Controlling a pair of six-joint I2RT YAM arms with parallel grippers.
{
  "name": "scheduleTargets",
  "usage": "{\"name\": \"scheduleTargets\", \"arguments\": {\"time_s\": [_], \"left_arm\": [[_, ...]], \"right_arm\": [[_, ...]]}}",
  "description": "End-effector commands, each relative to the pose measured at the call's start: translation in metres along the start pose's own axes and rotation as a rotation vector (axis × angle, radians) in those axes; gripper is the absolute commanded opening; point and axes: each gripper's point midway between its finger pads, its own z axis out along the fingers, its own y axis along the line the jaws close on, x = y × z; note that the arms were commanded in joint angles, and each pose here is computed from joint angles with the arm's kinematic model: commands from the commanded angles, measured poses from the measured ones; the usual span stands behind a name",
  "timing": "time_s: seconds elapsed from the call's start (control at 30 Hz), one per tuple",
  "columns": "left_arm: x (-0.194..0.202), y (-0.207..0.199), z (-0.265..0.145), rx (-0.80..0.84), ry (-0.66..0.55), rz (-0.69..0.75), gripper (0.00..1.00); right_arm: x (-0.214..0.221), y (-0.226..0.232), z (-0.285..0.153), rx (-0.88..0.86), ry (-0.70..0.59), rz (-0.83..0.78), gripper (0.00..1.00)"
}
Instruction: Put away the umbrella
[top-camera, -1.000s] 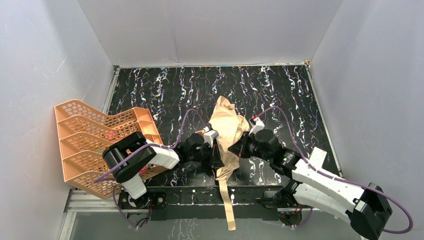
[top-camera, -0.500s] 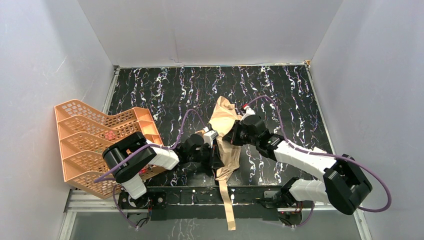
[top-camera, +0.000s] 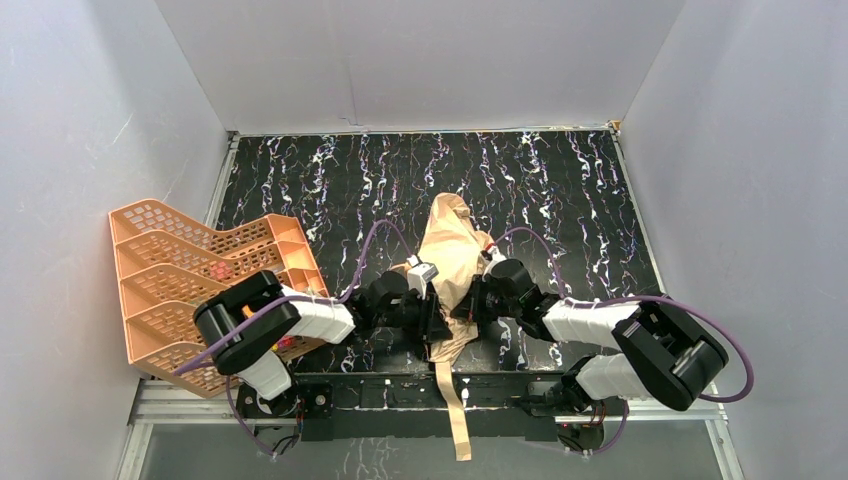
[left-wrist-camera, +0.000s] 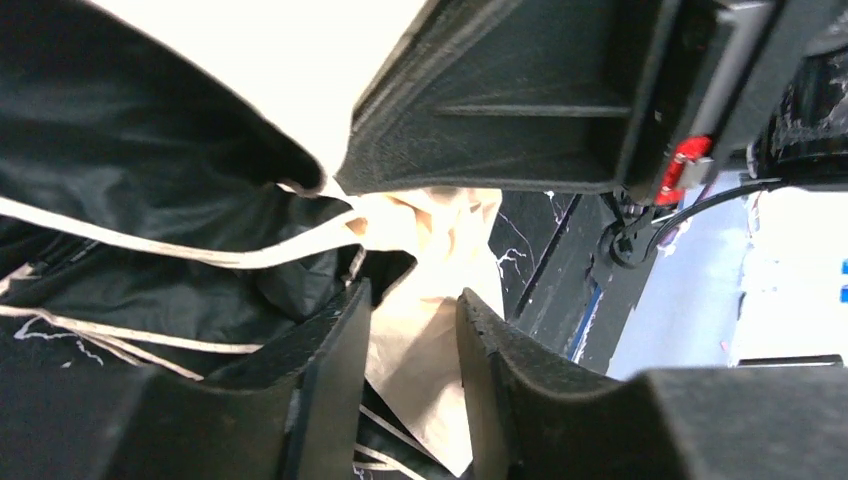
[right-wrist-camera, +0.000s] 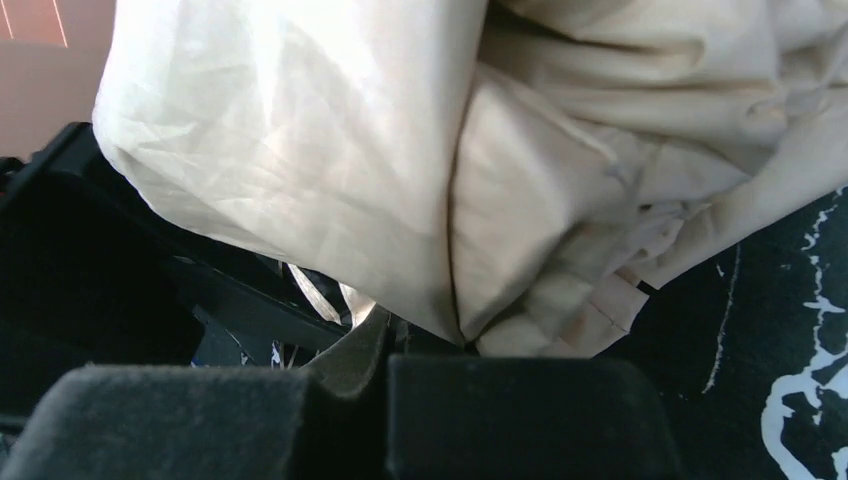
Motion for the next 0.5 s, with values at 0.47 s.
{"name": "scheduleTargets", "arguments": {"time_s": [0.47], "left_arm": [[-0.129,-0.012,-0.088,-0.239,-0.247,0.033,0.72]], "right_arm": [[0.035,-0.054,-0.003,0.171,0.045,0.023,0.00]]}}
